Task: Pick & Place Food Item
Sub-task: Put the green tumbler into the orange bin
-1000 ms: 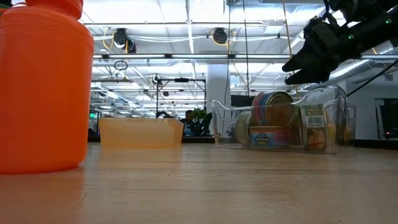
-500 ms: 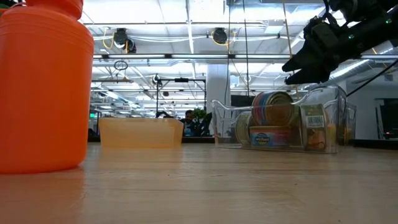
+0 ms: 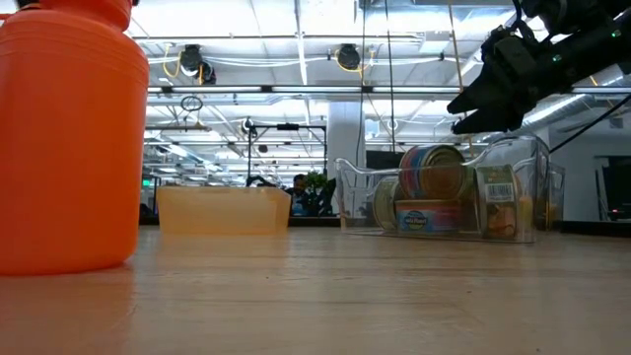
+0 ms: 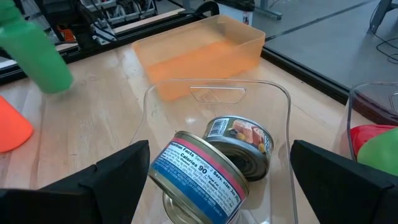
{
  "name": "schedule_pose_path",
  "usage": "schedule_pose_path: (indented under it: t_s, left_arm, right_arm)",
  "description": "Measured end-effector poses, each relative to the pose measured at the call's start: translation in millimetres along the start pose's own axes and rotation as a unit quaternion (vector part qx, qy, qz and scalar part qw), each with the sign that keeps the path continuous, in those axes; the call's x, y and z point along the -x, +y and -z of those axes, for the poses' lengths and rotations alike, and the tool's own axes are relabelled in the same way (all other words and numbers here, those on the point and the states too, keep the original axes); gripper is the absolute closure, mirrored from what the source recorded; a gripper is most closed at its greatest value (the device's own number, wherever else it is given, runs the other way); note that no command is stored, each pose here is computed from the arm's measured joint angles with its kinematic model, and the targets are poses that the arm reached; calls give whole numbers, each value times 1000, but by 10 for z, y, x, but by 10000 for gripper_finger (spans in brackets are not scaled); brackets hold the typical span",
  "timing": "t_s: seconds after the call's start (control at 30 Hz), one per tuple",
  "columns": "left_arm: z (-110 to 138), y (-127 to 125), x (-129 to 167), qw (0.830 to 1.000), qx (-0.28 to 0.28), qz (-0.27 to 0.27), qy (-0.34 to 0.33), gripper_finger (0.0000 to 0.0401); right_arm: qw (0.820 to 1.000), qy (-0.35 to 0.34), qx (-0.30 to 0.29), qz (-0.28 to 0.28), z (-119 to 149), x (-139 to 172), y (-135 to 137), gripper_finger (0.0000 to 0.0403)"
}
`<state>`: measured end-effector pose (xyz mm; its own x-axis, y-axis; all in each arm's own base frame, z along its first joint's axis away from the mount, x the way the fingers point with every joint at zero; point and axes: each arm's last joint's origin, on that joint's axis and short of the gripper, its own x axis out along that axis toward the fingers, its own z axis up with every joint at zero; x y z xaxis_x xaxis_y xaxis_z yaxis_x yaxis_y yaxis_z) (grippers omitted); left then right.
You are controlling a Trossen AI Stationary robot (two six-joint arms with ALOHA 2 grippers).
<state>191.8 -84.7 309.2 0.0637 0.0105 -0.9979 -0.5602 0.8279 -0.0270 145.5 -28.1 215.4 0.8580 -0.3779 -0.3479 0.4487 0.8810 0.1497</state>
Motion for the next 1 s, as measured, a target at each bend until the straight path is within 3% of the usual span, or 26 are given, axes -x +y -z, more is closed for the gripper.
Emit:
schedule_pose_path:
  t_s: [0.33, 0.6, 0.8, 1.0]
  left_arm:
    - [-450, 463, 634, 992, -11, -27, -121, 175]
    - [-1038, 1144, 895, 984, -3, -79, -158, 179]
    - [-1563, 1731, 727, 983, 29, -91, -158, 168]
    - [-1985, 2149, 261, 991, 72, -79, -82, 168]
  right_arm:
    - [1000, 0, 0, 0, 0, -1, 0, 35]
    - [1000, 0, -8, 0, 0, -1, 0, 35]
    - [1000, 0, -9, 1, -1, -1, -1, 35]
    - [1000, 0, -8, 1, -1, -1, -1, 35]
